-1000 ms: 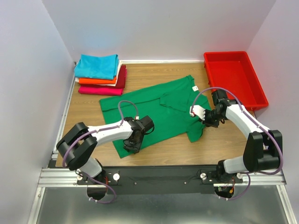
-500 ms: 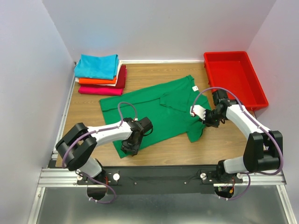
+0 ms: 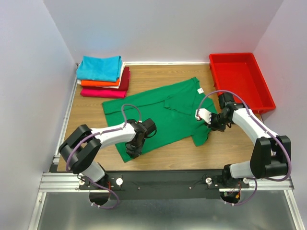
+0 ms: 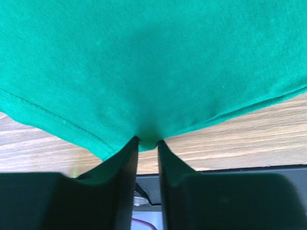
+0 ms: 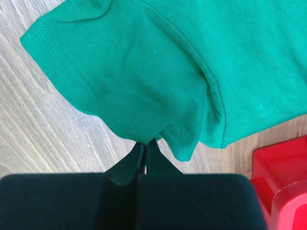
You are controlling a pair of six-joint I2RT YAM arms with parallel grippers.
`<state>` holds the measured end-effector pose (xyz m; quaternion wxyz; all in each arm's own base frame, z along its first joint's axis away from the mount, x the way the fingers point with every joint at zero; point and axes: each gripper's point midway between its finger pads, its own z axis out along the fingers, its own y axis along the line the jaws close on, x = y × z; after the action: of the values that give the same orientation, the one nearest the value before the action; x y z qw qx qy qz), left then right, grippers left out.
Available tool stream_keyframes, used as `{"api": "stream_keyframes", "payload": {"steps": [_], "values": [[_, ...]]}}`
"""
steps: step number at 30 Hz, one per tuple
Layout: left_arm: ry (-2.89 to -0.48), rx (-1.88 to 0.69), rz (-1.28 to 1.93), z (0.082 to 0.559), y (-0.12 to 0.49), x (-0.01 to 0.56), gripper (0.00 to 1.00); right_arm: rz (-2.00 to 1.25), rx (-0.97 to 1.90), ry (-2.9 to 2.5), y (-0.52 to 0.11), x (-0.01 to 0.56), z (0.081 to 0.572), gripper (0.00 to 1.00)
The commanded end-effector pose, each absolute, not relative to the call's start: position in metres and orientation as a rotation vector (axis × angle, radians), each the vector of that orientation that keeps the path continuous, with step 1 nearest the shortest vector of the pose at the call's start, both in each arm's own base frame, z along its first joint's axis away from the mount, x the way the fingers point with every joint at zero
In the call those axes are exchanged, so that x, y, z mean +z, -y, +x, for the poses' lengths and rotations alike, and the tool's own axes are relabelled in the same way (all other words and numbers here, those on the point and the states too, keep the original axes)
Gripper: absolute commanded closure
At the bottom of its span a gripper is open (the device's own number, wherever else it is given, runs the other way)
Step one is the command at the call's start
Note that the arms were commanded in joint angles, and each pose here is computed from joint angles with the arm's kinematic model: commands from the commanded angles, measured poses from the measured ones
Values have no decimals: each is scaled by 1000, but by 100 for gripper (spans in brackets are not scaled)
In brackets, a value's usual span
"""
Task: Fold and stack the t-shirts
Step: Fold the tshirt
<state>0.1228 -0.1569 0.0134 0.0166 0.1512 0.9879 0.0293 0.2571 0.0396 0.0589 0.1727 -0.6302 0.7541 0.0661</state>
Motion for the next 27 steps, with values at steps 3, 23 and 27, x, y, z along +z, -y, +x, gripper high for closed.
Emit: {"api": "stream_keyframes", "payload": {"steps": [3, 23, 27], "values": [[-3016, 102, 451, 137, 155, 12, 81, -1742, 159, -2109, -41, 75, 264, 99], [-2902, 48, 459, 165, 163, 53, 100, -1527, 208, -2047, -70, 137, 343, 99], [-2892, 46, 438, 171, 160, 57, 100, -1474, 201, -2052, -73, 147, 364, 99]]}}
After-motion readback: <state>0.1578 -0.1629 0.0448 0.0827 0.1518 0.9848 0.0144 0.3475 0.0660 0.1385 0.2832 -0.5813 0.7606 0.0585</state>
